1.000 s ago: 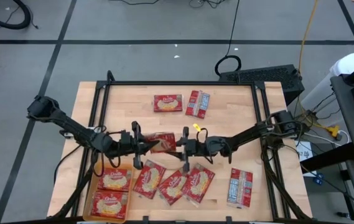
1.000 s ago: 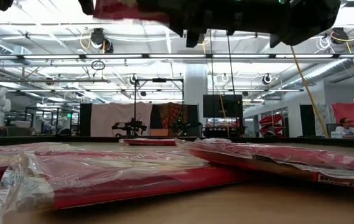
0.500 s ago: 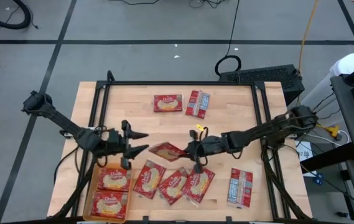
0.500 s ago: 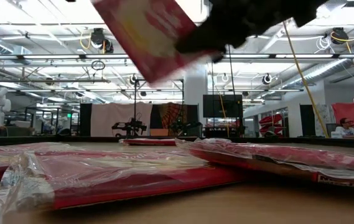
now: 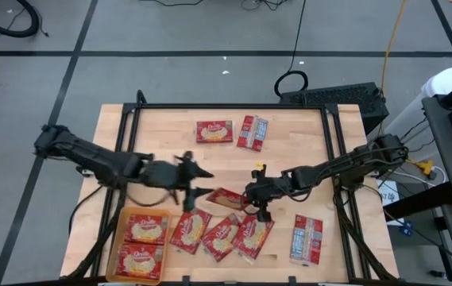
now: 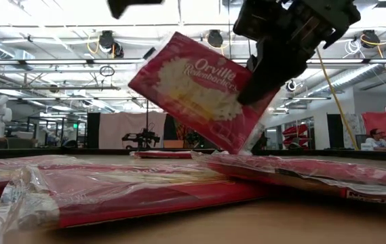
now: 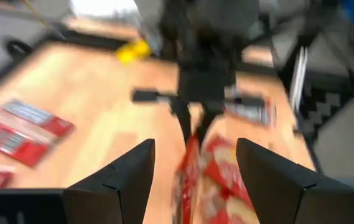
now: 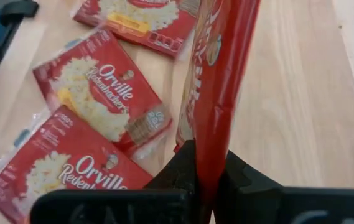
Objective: Sort popcorn bags into baskets
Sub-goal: Put the red popcorn bag into the orange bin
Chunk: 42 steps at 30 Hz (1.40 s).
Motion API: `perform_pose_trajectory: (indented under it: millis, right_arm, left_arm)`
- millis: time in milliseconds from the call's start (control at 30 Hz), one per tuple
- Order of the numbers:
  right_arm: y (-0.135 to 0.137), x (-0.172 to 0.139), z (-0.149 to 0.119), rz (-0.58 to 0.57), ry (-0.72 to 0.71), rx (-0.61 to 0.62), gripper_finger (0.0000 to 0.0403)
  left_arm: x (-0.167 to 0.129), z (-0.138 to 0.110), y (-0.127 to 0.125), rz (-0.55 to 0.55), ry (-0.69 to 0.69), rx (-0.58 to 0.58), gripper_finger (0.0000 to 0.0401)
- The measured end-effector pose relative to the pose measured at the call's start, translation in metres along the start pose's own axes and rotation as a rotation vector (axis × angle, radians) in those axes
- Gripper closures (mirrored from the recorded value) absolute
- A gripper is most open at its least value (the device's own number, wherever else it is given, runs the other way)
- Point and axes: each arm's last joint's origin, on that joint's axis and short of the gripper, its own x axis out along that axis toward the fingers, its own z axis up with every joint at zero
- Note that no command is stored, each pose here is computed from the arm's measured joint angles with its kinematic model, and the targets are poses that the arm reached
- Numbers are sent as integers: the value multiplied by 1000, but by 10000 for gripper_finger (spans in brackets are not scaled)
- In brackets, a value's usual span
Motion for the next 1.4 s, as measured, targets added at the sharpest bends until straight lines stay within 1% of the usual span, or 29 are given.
perform_pose_trajectory:
  millis: [67, 133, 233, 300, 400, 467, 633, 700, 767, 833, 900, 1000, 1033, 1100, 1200, 1300, 1400]
  right_arm:
    - [0, 0, -2, 13, 20, 3, 392]
    - [-1, 0, -4, 9, 46, 2, 392]
    - [-1, 0, -7, -1, 77, 1, 392]
    - [-2, 0, -9, -9, 96, -1, 392]
    - [-2, 0, -10, -11, 106, -3, 392]
    - [-2, 0, -10, -12, 108, -5, 392]
    - [-2, 0, -10, -14, 108, -32, 392]
    - [-3, 0, -10, -28, 105, -42, 392]
    - [-4, 0, -10, -47, 101, -53, 392]
    - [-4, 0, -10, -61, 99, -60, 392]
    - [-4, 0, -10, -61, 96, -61, 392]
    - [-3, 0, -7, -64, 74, -73, 389]
    - [-4, 0, -7, -75, 63, -74, 385]
    - [-2, 0, -4, -78, 37, -88, 370]
    - [2, -1, 0, -85, -15, -98, 334]
    - [5, -2, 1, -144, -39, -116, 296]
    - [8, -2, 1, -209, -57, -143, 265]
  left_arm:
    - [19, 6, 2, -29, 85, 25, 171]
    - [37, 9, 5, -23, 182, 55, 171]
    - [63, 13, 10, 12, 278, 96, 171]
    - [79, 11, 13, -2, 345, 116, 171]
    - [100, 6, 13, -62, 391, 135, 171]
    - [112, 4, 12, -91, 387, 143, 171]
    - [128, -10, 19, -71, 449, 155, 173]
    - [131, -12, 20, -65, 457, 154, 183]
    - [132, -12, 21, -66, 452, 149, 206]
    - [131, -14, 21, -87, 479, 136, 240]
    - [131, -16, 22, -101, 498, 116, 287]
    - [126, -17, 22, -113, 534, 77, 366]
    - [125, -16, 22, -110, 542, 59, 379]
    - [116, -14, 20, -103, 561, 21, 379]
    - [99, -14, 10, -95, 621, -15, 366]
    - [75, -9, -3, -71, 643, -58, 370]
    - [45, -1, -21, -71, 615, -86, 383]
